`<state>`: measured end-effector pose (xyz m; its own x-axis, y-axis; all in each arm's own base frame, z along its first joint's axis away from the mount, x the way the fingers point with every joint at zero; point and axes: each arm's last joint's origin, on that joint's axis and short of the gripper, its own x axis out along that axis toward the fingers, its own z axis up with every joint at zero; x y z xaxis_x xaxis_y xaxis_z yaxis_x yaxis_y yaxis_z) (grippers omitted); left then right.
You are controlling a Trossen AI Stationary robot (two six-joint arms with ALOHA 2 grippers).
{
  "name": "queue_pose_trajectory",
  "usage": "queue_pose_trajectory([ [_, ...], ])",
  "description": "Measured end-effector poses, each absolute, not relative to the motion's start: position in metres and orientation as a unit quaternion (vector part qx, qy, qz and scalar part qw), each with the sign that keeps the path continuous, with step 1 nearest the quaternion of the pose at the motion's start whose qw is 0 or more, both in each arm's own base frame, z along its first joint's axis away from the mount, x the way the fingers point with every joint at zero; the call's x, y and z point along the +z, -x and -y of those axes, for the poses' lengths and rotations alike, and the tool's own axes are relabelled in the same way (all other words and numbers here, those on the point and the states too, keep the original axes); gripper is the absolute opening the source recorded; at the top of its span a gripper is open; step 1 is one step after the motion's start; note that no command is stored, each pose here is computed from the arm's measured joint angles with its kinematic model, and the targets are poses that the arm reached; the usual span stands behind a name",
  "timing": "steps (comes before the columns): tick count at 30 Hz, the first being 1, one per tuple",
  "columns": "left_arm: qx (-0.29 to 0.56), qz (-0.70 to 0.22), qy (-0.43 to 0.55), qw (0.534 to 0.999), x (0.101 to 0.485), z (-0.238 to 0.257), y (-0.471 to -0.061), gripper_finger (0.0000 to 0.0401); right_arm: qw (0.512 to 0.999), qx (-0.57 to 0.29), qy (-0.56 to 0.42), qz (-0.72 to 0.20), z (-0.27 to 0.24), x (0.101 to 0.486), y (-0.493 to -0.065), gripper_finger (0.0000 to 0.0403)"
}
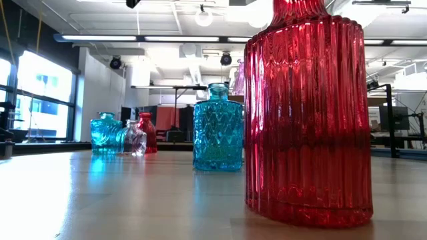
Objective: Sort vases onto shelf
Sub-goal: Put the bottom transparent vase on the shelf aligned with the transparent vase
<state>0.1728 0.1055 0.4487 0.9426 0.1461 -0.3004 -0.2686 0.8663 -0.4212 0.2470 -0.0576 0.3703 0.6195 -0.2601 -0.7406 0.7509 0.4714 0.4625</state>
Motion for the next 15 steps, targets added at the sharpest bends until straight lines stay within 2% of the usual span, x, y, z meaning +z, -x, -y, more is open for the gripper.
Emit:
queue_pose_trajectory([
  [9, 0.109, -0.130, 0.235, 0.957, 0.449, -0.106, -0.173, 0.0127, 0.801, -0.283, -0.410, -0.332, 0.030, 0.345, -0.289, 0.0031],
  [15, 0.108, -0.130, 0.235, 0.957, 0.449, -0.105, -0.173, 0.0127, 0.782, -0.287, -0.417, -0.364, 0.018, 0.321, -0.312, 0.0069],
])
